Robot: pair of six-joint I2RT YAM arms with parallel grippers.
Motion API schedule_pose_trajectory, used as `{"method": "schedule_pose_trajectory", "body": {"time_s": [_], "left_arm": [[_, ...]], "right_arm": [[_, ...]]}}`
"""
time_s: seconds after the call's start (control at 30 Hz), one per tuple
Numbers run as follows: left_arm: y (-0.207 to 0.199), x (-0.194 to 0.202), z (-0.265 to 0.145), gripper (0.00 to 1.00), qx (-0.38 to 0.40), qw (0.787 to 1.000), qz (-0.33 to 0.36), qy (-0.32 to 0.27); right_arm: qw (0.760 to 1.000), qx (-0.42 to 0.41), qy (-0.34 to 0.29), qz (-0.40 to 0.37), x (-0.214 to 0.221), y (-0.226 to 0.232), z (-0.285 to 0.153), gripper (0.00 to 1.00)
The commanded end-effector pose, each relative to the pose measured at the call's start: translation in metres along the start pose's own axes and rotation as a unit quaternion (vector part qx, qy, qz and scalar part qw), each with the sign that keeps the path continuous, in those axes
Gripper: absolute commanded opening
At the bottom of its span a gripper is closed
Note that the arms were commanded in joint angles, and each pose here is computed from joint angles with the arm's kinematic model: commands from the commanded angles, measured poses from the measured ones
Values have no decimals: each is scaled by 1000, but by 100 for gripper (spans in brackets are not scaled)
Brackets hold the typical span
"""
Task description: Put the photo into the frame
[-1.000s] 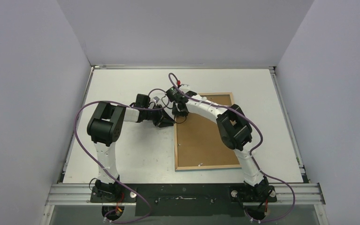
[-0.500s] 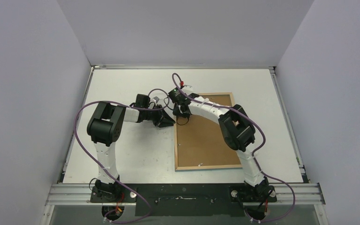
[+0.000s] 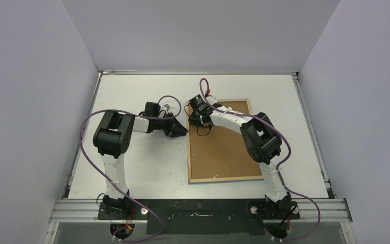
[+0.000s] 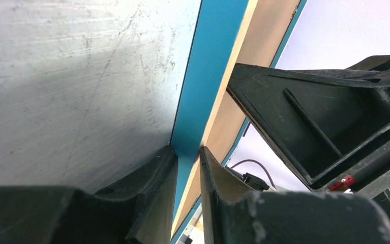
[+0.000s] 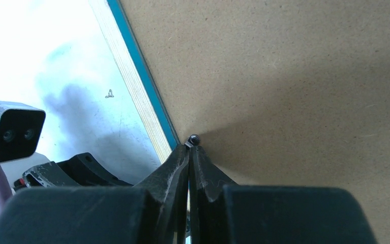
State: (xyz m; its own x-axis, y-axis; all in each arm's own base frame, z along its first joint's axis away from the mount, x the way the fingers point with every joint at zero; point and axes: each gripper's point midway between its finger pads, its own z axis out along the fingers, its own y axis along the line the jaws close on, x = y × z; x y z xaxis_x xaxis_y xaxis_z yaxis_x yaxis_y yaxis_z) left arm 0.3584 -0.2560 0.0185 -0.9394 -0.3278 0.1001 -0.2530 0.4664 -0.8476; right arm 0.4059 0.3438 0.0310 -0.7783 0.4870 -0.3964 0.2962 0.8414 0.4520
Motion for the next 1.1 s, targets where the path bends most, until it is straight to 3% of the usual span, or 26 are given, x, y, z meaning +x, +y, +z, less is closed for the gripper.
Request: {"method": "schedule_pose_trajectory", "body": {"time_s": [0.0,0.37,0.6,0.83,1.07], "left_arm": [[47,15,12,22,-66,998,-21,7],[58,22,13,22,-77,997,-25,12],[52,19,11,22,-74,997,-21,6],[27,-3,-2,22,-41,999,-9,-21],[-13,-51,-33,31,-17,997,47,-58]], "right_arm": [[998,24,36,41,30,-19,24,3],[986,11,30,162,27,-17,23,4],[982,3,9,189,18,-23,13,7],[983,-65,-41,167,-27,-8,-36,27],[987,-29,-119,101,-96,-40,-108,38]]}}
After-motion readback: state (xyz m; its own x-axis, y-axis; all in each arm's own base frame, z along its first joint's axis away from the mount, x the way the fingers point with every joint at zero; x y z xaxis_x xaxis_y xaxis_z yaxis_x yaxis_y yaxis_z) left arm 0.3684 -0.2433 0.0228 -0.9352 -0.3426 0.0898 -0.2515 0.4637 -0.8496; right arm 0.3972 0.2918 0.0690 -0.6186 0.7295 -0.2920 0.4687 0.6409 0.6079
